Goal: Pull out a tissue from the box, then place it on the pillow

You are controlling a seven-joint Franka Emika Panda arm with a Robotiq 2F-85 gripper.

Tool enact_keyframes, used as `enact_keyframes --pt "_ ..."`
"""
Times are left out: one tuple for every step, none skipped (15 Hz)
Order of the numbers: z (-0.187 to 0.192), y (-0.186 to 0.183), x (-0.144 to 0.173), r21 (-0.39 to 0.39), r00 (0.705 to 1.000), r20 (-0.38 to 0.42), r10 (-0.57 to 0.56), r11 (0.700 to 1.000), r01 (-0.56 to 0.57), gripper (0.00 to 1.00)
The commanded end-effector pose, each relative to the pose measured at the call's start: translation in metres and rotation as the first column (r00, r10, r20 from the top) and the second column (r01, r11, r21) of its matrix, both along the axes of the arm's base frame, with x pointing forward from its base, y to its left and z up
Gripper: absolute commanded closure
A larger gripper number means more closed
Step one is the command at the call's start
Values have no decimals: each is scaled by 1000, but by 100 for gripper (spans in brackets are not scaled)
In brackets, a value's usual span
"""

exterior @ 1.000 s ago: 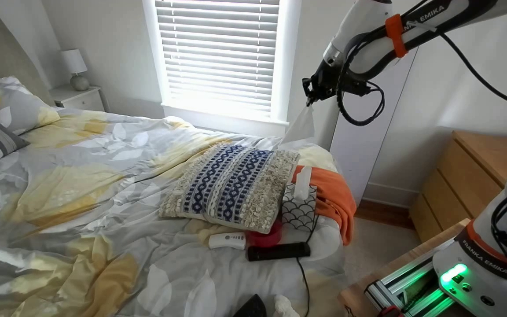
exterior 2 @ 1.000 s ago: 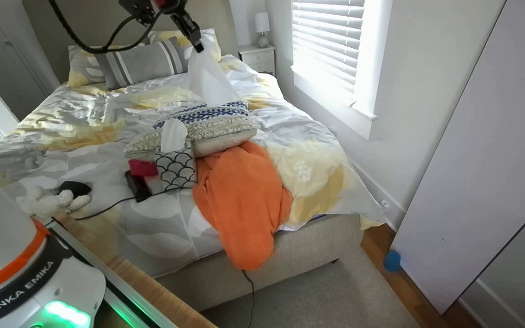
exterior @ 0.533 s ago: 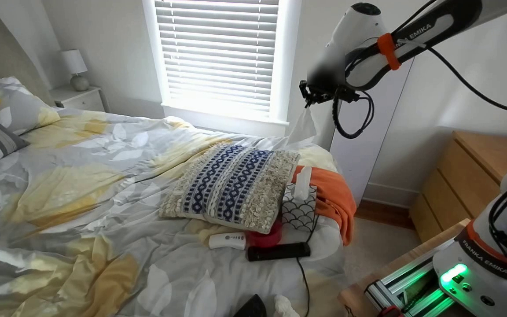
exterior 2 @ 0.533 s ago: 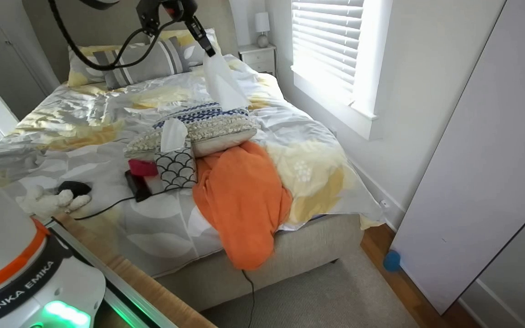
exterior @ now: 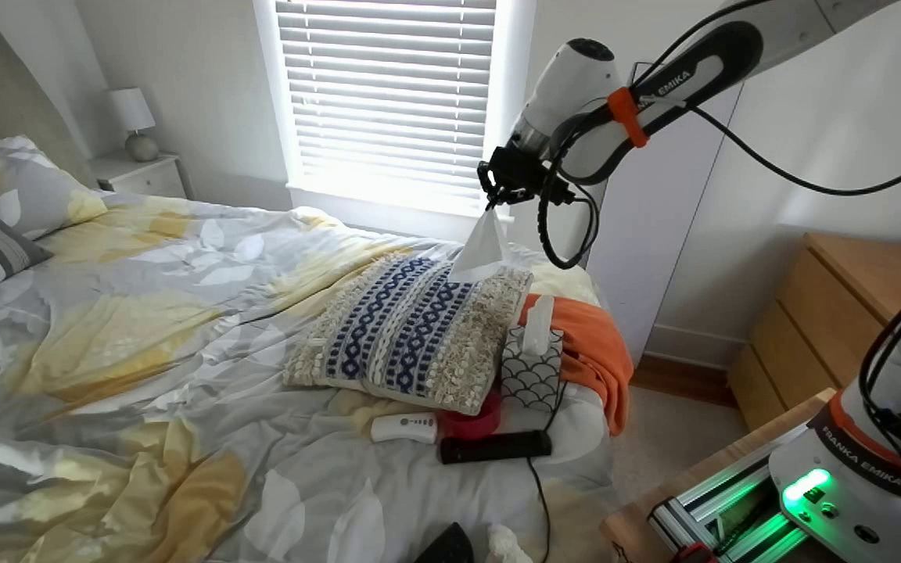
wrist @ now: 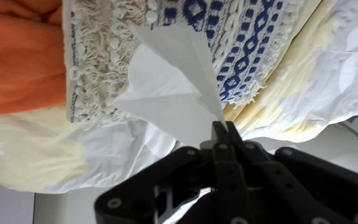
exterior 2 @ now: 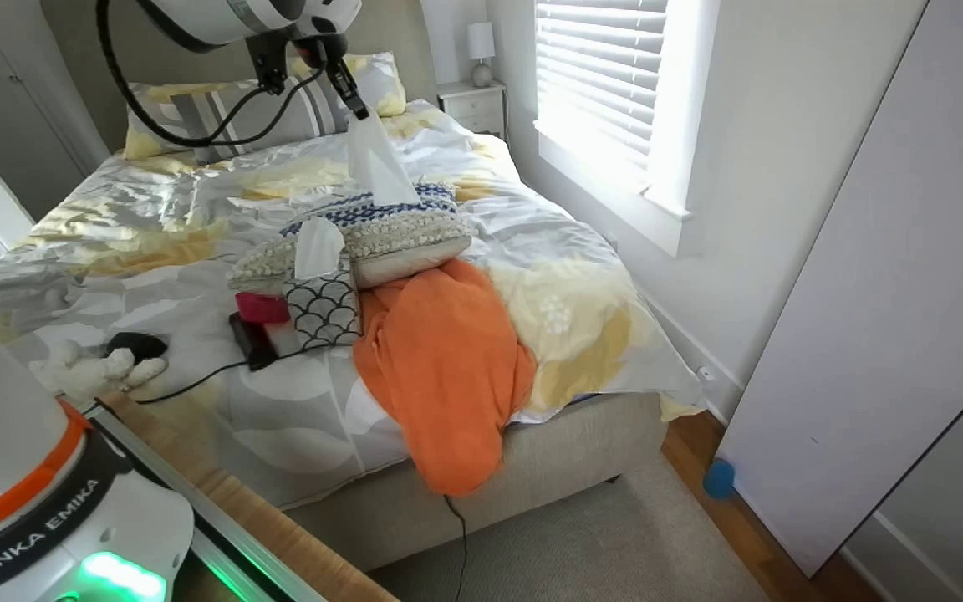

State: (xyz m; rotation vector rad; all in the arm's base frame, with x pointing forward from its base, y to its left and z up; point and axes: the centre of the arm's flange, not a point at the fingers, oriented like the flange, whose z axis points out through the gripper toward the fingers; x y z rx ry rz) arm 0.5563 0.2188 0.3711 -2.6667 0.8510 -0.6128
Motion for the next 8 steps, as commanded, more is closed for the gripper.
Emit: enact_keyframes --pt "-23 33 23 84 999 -14 36 996 -35 100" --pt "-32 38 24 88 998 -35 45 995 -42 100" --pt "-42 42 23 91 997 -61 53 995 -48 100" --pt "-53 44 20 87 993 -97 60 995 -51 100" --pt "-66 42 17 79 988 -140 60 996 -49 100" --pt "-76 40 14 75 982 -178 64 996 -52 100" --pt "-87 35 10 55 975 -211 74 996 -64 100" --pt "-95 32 7 40 965 -252 79 997 -71 74"
